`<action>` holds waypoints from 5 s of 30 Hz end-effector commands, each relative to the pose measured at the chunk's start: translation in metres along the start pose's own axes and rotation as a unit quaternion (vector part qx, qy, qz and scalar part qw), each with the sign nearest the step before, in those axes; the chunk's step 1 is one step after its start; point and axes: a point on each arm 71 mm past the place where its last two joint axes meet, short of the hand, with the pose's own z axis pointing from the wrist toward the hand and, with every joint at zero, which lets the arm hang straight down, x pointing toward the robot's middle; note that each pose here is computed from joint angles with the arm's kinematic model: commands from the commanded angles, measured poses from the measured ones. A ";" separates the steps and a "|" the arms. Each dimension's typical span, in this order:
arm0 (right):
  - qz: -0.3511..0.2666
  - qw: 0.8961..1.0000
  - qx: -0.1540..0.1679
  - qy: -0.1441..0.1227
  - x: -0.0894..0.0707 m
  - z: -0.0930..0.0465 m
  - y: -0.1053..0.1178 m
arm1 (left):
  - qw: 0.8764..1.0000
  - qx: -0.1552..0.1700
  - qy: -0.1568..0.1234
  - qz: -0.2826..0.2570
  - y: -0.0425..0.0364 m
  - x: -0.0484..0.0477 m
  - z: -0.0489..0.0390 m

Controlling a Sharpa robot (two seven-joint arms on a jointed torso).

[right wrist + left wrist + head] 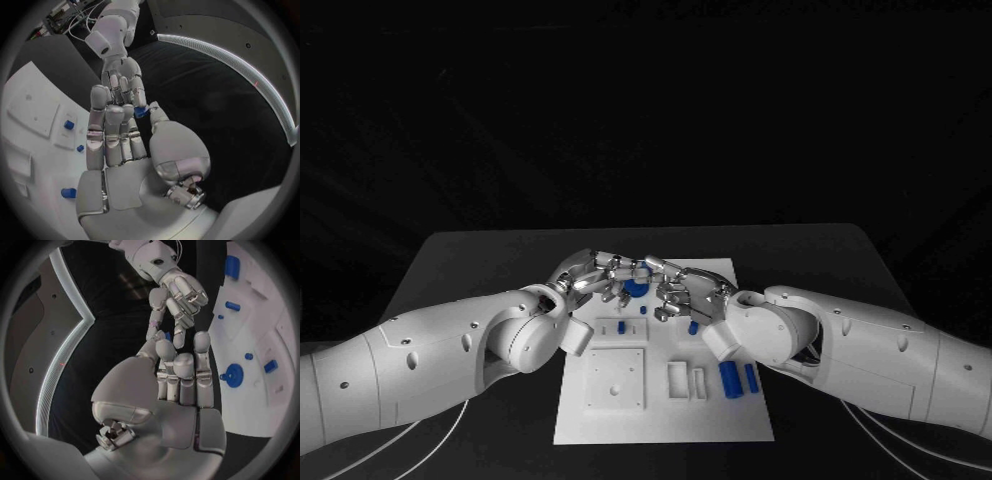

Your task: Assemble the parts on the task board

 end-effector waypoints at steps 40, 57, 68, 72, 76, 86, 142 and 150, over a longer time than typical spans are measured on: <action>-0.006 0.999 -0.026 -0.021 0.000 0.001 0.003 | 0.999 0.000 0.027 0.030 0.0001 0.0058 0.0010; -0.018 0.999 -0.023 -0.045 -0.002 0.001 0.003 | 0.999 -0.006 0.025 0.046 0.0008 0.0066 0.0013; -0.030 0.997 -0.018 -0.064 -0.005 0.001 0.002 | 0.999 -0.007 0.023 0.048 0.0008 0.0066 0.0010; -0.031 0.997 -0.018 -0.067 -0.006 0.000 0.002 | 0.999 -0.008 0.023 0.048 0.0009 0.0065 0.0008; -0.031 0.997 -0.018 -0.069 -0.007 0.000 0.002 | 0.999 -0.008 0.023 0.048 0.0010 0.0061 0.0006; -0.034 0.997 -0.015 -0.072 -0.008 -0.001 0.002 | 0.999 -0.007 0.019 0.050 0.0009 0.0043 0.0001; -0.062 0.995 0.004 -0.084 -0.009 0.000 0.000 | 0.998 -0.025 0.014 0.055 0.0036 0.0053 0.0027; -0.064 0.994 -0.002 -0.091 -0.010 -0.001 0.001 | 0.998 -0.031 0.011 0.056 0.0044 0.0047 0.0027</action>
